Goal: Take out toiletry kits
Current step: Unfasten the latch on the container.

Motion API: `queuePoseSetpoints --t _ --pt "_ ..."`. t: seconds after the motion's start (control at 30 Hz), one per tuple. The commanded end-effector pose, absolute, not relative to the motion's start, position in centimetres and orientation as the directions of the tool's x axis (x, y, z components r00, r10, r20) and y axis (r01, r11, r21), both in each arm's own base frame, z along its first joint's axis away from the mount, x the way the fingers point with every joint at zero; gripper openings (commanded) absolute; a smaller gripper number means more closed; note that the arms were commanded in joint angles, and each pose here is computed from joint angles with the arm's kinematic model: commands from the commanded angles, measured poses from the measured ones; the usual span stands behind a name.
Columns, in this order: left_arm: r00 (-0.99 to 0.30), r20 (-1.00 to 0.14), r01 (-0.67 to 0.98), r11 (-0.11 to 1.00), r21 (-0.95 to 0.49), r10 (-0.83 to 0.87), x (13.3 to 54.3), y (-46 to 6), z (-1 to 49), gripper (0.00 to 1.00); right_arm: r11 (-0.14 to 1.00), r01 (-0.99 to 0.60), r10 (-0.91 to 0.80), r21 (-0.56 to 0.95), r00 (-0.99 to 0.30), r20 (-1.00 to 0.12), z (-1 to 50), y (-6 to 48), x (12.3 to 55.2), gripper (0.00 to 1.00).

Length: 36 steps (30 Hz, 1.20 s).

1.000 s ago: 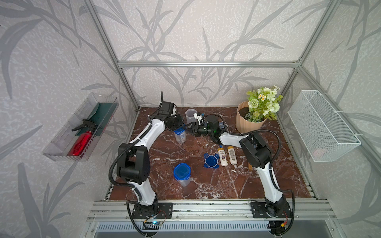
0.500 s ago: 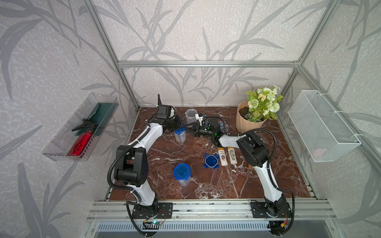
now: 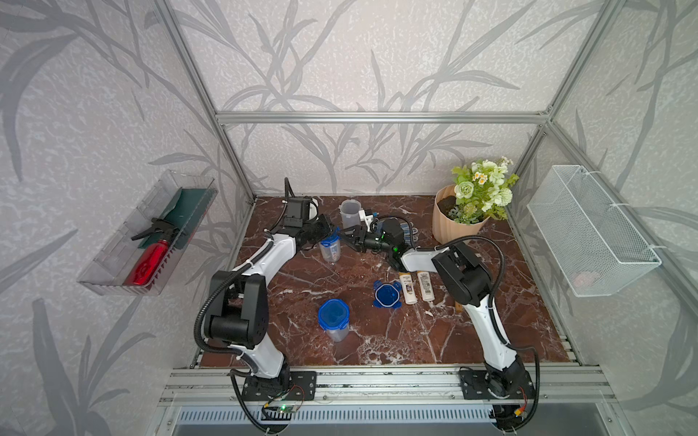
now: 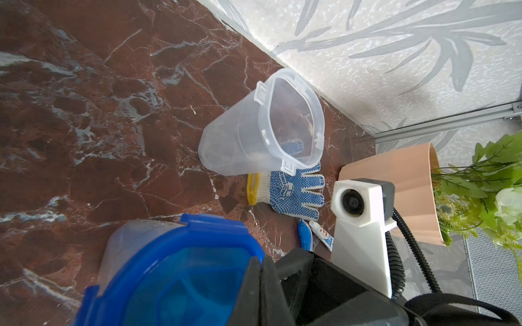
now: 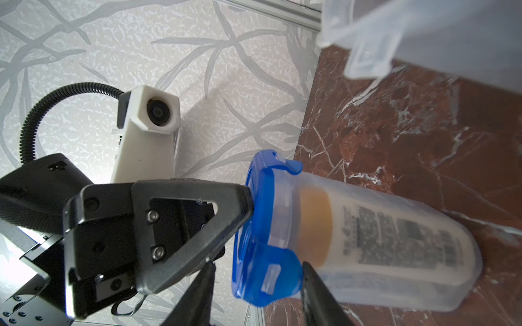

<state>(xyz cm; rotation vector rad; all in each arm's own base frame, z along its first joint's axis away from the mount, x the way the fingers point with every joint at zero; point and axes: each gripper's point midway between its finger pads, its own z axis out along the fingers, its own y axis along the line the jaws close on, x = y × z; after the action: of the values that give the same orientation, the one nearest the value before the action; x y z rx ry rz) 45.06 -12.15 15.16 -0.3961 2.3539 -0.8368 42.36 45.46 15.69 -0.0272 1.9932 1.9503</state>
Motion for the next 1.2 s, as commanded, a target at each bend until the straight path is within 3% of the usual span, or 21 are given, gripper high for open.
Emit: queuePoseSetpoints --t 0.0,1.17 --pt "-0.880 -0.059 -0.414 0.822 -0.392 -0.471 35.3 -8.9 2.2 0.00 -0.080 -0.452 0.278 0.888 -0.866 -0.416 22.8 45.2 41.9 0.47" --pt "-0.880 0.015 -0.451 0.824 -0.342 -0.475 30.3 -8.0 -1.9 0.00 -0.065 -0.567 0.342 0.821 -0.786 -0.516 29.8 41.8 42.8 0.44"
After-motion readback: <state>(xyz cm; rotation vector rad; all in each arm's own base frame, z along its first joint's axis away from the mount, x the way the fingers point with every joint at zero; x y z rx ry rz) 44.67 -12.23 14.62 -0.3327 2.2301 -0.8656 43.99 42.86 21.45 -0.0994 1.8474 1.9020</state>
